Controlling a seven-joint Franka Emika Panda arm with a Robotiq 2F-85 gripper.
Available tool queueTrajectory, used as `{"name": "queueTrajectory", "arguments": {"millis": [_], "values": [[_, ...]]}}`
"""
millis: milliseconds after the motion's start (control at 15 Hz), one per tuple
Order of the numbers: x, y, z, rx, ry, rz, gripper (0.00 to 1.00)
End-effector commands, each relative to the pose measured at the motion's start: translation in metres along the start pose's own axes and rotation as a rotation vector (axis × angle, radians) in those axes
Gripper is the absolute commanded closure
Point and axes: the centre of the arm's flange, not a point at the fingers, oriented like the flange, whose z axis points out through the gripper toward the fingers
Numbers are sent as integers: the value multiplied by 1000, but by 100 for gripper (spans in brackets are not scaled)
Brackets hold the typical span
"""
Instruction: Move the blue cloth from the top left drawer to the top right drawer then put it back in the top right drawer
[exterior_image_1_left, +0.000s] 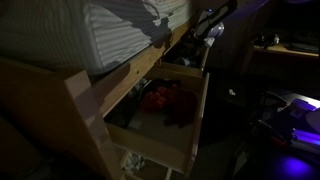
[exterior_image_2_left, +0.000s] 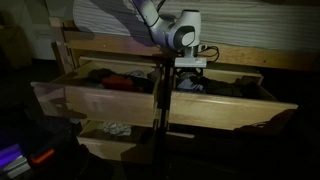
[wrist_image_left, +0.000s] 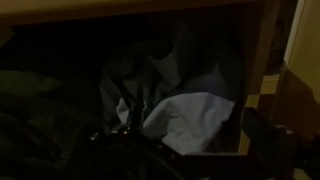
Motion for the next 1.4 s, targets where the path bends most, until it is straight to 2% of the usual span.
{"name": "queueTrajectory", "arguments": {"millis": [0,267,533,733,800,933,1000,1200,1333], "values": [[9,4,24,-11,47,77,0],[21,-1,35,-45,119,104,0],[27,3,44,-84,146,114,0],[20,7,53,-47,97,128,0],[19,9,60,16,49,102,0],[24,2,74,71,1,115,0],[9,-10,56,25,29,116,0],[10,-11,58,30,24,116,0],[11,-13,60,15,52,138,0]]}}
